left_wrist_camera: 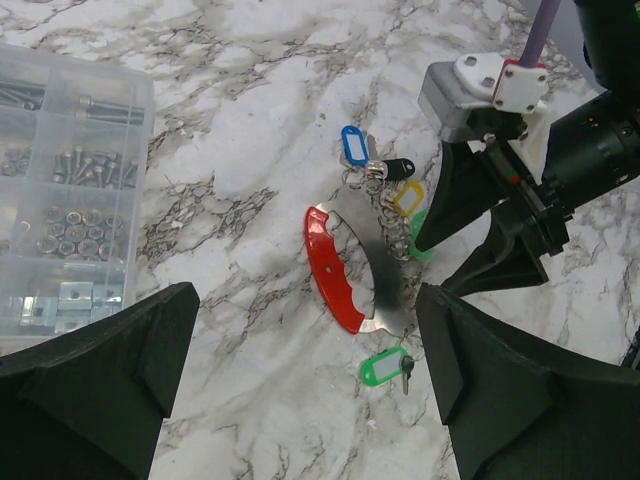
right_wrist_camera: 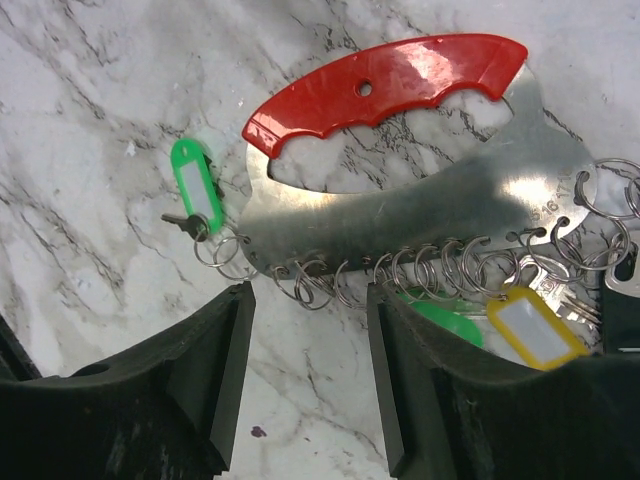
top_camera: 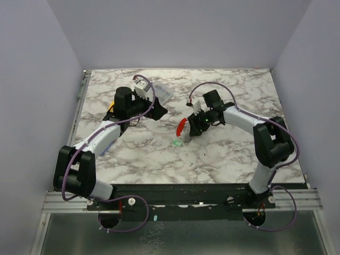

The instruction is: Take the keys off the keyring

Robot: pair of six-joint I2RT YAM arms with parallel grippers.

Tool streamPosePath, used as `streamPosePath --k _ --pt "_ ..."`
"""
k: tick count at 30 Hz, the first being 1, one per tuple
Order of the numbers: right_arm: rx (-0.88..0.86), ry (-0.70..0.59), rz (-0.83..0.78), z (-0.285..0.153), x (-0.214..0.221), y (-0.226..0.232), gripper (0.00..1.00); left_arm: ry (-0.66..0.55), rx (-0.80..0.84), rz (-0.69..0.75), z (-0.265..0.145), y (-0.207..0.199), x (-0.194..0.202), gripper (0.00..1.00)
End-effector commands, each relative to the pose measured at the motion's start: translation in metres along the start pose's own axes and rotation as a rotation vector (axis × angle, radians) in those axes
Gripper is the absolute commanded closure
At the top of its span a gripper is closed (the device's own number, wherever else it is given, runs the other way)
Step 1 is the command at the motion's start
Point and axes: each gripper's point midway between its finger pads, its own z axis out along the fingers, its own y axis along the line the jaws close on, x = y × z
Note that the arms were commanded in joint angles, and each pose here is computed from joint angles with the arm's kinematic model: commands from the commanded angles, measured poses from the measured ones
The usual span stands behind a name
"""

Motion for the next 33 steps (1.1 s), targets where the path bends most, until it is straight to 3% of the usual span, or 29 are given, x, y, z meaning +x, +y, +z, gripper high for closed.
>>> streamPosePath --k 1,10,20,22,24,25,26,33 --pt "-0.015 0.079 -0.138 0.01 0.016 -0.005 0.42 -0.03 0.02 -0.014 0.002 -0.005 -0.004 0.01" --pt "-0.009 0.133 -0.245 0.029 0.034 -0.002 0.41 -0.002 -0.027 -0.058 0.008 0.007 0.01 0.01" --pt "0.04 0.155 -0.317 0.035 0.053 -0.001 0.64 0.047 -0.078 -0.129 0.018 0.023 0.032 0.04" --pt "0.04 0.15 -0.335 0.035 0.053 0.001 0.71 0.054 -0.087 -0.135 0.019 0.025 0.036 0.05" --pt "0.03 0.137 -0.355 0.033 0.051 0.006 0.85 0.069 -0.085 -0.149 0.02 0.026 0.042 0.05" --pt "0.033 0.122 -0.36 0.031 0.048 0.007 0.96 0.08 -0.08 -0.159 0.021 0.025 0.046 0.05" --pt "0.043 0.099 -0.36 0.028 0.042 0.008 0.99 0.089 -0.075 -0.166 0.021 0.025 0.05 0.05" --pt "0.136 -0.154 -0.388 0.001 -0.014 0.016 0.99 0.165 -0.009 -0.251 0.029 0.019 0.077 0.04"
